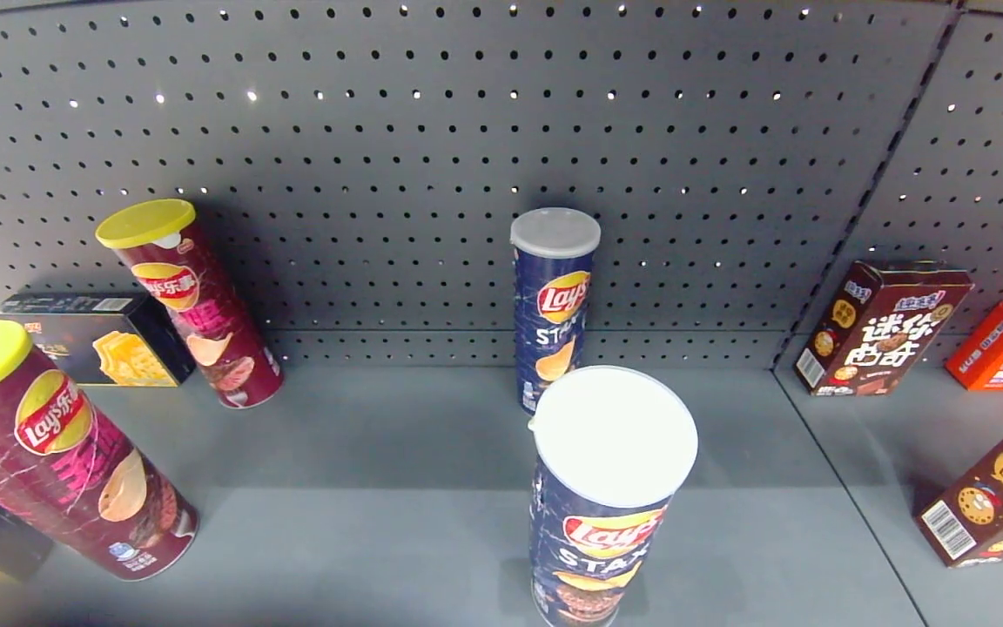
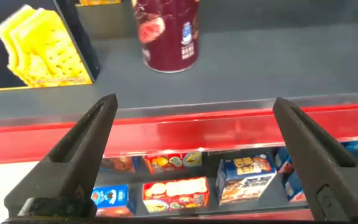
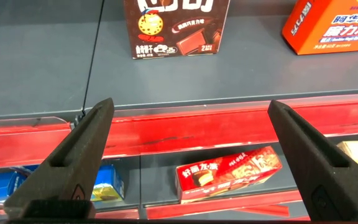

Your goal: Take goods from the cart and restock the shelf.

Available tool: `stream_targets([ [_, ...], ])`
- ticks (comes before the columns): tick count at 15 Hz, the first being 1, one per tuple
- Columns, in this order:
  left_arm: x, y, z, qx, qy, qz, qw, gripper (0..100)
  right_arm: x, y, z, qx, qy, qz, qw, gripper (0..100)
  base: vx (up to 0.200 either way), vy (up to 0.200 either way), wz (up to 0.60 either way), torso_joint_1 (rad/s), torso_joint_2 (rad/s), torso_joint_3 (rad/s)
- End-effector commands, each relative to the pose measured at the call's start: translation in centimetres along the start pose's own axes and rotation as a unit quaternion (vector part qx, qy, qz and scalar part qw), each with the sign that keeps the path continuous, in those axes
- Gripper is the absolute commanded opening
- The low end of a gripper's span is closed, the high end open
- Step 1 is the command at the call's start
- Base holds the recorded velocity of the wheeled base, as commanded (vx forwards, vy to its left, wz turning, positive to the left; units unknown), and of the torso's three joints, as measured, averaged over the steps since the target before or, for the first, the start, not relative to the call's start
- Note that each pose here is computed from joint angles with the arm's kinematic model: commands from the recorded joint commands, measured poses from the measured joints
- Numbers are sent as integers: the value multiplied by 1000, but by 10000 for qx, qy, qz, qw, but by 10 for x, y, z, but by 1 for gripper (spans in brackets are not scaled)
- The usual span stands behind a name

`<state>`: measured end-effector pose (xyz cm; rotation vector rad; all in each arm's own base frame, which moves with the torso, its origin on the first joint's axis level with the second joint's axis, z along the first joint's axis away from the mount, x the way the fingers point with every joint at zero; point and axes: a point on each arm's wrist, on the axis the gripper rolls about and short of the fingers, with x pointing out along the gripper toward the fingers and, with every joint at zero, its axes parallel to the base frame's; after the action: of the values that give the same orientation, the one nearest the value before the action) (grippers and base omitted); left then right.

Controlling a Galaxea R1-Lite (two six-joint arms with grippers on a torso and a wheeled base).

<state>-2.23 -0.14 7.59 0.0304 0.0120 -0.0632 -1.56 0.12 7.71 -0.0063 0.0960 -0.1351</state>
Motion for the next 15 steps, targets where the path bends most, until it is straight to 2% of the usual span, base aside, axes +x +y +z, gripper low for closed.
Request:
stream_targets([
  [1,0,0,-1,0,-19,-7,10000,100,0,0,0,-2,7,-4,10000,100,0,0,0,0,0,0],
  [8,0,0,-1,0,-19,-7,10000,100,0,0,0,-18,13,73,10000,100,0,0,0,0,0,0],
  [9,0,0,-1,8,-19,-7,10000,100,-5,-1,27,12,-389,-238,9990,100,0,0,0,0,0,0],
  [10,0,0,-1,8,-19,-7,10000,100,7,-1,89,114,-399,-280,9987,100,0,0,0,0,0,0],
  [11,0,0,-1,0,-19,1,10000,100,16,0,105,70,-285,118,9995,100,0,0,0,0,0,0],
  [12,0,0,-1,0,-19,-7,10000,100,14,0,116,-15,-412,359,9985,100,0,0,0,0,0,0],
  [13,0,0,-1,-7,-19,1,10000,100,12,2,126,-384,-441,903,9942,100,0,0,0,0,0,0],
  [15,0,0,-1,-7,-19,1,10000,100,18,6,157,-442,-599,1677,9830,100,0,0,0,0,0,0],
])
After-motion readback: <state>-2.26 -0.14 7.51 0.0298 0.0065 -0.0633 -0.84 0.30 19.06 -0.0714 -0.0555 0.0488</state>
